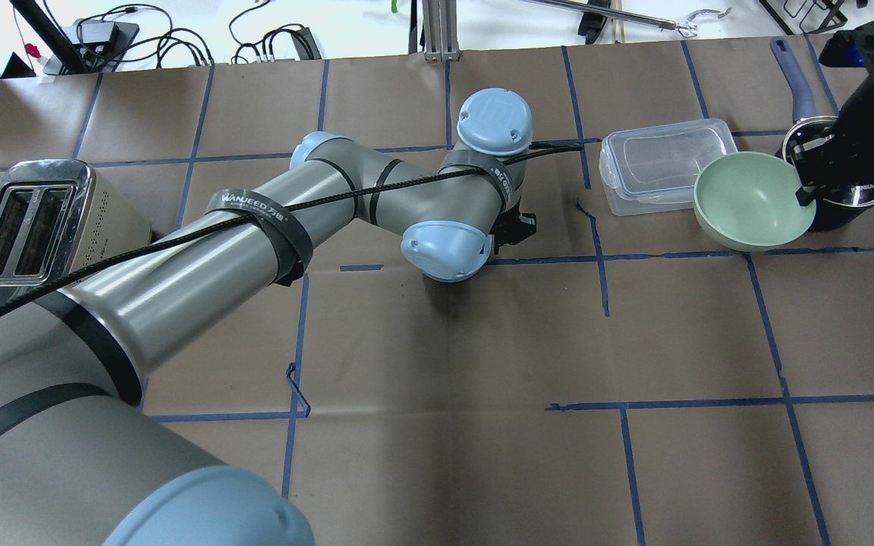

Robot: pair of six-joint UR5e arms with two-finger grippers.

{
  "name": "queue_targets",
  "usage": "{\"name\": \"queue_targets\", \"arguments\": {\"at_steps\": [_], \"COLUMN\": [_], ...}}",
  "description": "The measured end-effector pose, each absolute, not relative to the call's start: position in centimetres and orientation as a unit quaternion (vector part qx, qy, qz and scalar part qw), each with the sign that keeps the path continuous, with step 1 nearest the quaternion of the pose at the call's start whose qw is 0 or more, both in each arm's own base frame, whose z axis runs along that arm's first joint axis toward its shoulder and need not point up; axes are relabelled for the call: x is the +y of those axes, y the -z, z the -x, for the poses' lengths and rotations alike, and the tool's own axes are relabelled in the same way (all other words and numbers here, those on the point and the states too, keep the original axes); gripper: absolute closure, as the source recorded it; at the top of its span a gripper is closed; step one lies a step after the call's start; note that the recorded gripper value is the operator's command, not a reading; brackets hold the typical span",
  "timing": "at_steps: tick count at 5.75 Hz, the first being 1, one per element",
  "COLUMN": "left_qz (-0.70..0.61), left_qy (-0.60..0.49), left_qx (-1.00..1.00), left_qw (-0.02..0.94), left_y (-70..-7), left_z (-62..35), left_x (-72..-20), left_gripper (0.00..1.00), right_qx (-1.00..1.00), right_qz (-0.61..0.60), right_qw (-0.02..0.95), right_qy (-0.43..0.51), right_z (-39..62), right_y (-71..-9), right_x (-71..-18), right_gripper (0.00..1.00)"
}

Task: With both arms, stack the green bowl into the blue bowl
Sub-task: 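Carry the blue bowl to table center with left while right lifts green bowl, then release the light blue bowl and raise the left gripper away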

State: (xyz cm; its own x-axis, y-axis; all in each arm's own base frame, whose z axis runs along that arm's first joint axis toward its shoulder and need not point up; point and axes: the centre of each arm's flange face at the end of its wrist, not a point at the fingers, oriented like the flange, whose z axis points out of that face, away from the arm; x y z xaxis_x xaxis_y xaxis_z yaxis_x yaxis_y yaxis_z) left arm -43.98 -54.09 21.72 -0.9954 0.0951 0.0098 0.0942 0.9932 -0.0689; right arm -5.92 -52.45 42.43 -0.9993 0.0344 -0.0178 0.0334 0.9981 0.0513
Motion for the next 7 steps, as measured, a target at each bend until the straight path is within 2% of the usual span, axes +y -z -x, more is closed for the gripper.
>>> {"name": "queue_targets", "arguments": {"at_steps": [2, 4, 6, 7], "left_qz": [0.064, 0.054, 0.02, 0.013], "left_qy": [-0.045, -0.034, -0.017, -0.003], "left_qx": [-0.997, -0.998, -1.0, -1.0], "left_qw": [0.01, 0.006, 0.002, -0.005], "left_y": [-24.6, -33.5, -44.6, -47.7], "left_z": [43.1, 37.5, 28.9, 24.7], "left_x": [-54.0, -53.5, -50.3, -48.9], "left_gripper": [0.02, 0.02, 0.02, 0.02], "right_qx": [1.0, 1.0, 1.0, 0.999], "right_qz": [-0.006, -0.001, -0.014, -0.031], "right_qw": [0.0, -0.003, 0.001, 0.003], "right_qy": [-0.019, -0.02, -0.023, -0.02], "right_z": [2.4, 1.0, 0.3, -1.7], "right_y": [-45.2, -45.6, -45.5, -45.3], "right_x": [-53.1, -53.2, -53.3, -53.6], "right_gripper": [0.94, 0.93, 0.93, 0.93]}}
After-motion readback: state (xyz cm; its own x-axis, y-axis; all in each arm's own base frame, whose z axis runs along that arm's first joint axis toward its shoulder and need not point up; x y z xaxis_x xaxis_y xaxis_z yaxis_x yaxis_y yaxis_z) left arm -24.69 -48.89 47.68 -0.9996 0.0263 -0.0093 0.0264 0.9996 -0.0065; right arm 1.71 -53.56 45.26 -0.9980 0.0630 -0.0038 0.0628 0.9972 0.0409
